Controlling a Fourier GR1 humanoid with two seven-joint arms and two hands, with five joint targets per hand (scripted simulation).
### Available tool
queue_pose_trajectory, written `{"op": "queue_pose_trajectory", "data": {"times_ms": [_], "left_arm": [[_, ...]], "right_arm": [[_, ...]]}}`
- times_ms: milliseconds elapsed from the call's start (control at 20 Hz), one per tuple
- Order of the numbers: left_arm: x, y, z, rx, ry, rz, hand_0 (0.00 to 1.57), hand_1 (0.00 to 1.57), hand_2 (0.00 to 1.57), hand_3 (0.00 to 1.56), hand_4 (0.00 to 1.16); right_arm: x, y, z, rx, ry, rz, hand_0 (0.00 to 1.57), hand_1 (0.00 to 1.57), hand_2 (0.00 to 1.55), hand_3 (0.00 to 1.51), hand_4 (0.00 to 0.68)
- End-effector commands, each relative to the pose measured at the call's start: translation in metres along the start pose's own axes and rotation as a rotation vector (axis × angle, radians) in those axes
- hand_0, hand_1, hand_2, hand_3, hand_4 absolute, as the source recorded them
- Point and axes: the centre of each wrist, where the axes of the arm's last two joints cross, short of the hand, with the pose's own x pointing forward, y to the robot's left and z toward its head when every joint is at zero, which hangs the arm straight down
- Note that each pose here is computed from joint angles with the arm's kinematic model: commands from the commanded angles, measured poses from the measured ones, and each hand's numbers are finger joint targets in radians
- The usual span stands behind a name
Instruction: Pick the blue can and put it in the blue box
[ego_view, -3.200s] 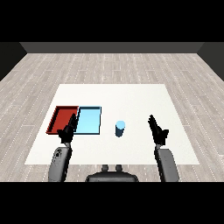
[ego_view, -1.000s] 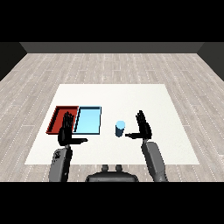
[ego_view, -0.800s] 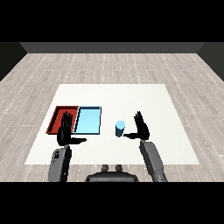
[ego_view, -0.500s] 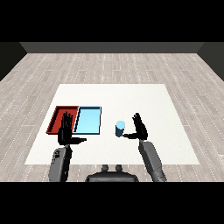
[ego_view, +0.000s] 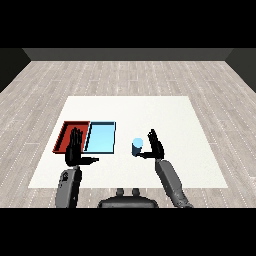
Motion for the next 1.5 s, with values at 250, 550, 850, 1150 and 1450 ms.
{"op": "queue_pose_trajectory", "data": {"times_ms": [250, 550, 850, 1150, 1450], "left_arm": [[-0.002, 0.016, 0.0078, 0.003, -0.011, -0.003, 0.0, 0.0, 0.0, 0.0, 0.0], [0.0, 0.0, 0.0009, 0.007, -0.001, -0.019, 0.0, 0.0, 0.0, 0.0, 0.0], [0.014, -0.016, -0.0013, 0.009, -0.021, -0.006, 0.0, 0.0, 0.0, 0.0, 0.0], [-0.004, 0.012, 0.0145, -0.003, 0.003, -0.014, 0.0, 0.0, 0.0, 0.0, 0.0], [-0.008, -0.011, 0.0113, 0.001, -0.019, -0.015, 0.0, 0.0, 0.0, 0.0, 0.0]], "right_arm": [[-0.016, 0.021, -0.003, 0.013, 0.024, -0.026, 0.0, 0.0, 0.0, 0.0, 0.0], [-0.017, 0.019, -0.021, 0.024, 0.007, -0.015, 0.0, 0.0, 0.0, 0.0, 0.0], [-0.013, 0.008, -0.009, 0.051, 0.029, -0.034, 0.0, 0.0, 0.0, 0.0, 0.0], [-0.016, 0.037, -0.03, 0.051, 0.038, -0.013, 0.0, 0.0, 0.0, 0.0, 0.0], [-0.017, 0.053, -0.039, 0.063, 0.03, -0.018, 0.0, 0.0, 0.0, 0.0, 0.0]]}}
